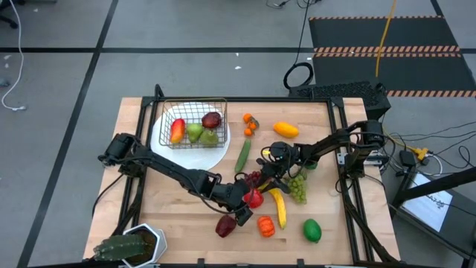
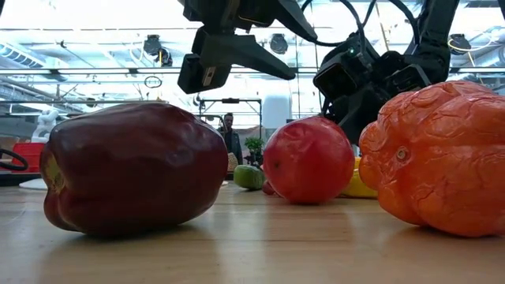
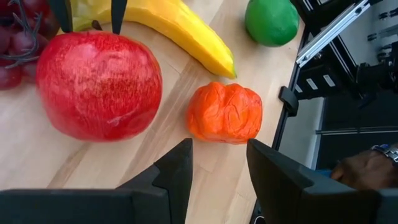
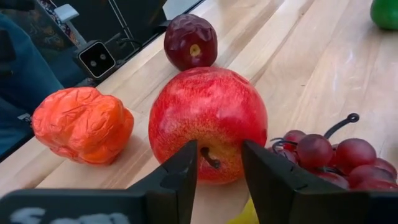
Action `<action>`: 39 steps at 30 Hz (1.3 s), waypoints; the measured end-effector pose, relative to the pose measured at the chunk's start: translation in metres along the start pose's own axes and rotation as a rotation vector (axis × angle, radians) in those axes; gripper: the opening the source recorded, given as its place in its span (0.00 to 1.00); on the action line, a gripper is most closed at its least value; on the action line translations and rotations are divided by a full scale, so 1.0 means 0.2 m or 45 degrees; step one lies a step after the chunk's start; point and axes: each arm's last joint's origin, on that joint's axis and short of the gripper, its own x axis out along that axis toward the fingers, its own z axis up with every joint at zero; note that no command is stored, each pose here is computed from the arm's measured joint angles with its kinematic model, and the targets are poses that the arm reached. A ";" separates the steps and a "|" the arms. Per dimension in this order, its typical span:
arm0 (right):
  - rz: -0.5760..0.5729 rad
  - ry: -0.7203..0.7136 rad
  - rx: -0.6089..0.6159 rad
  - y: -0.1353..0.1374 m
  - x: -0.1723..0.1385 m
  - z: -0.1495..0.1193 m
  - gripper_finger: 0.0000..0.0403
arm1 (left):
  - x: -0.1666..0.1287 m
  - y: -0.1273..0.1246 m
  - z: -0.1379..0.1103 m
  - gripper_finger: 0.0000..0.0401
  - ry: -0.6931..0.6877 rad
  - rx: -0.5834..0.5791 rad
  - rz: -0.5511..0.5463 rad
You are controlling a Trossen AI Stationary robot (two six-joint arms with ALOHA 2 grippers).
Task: Build produce basket
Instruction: Put the orange apple into the wired basket
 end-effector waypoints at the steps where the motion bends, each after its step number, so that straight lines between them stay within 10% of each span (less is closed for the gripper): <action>1: 0.000 0.000 0.004 0.00 0.00 0.00 0.29 | 0.00 0.00 0.00 0.38 -0.001 0.000 -0.001; 39: -0.015 0.063 -0.027 0.05 0.04 -0.02 0.07 | 0.00 0.00 0.00 0.38 -0.005 0.010 -0.006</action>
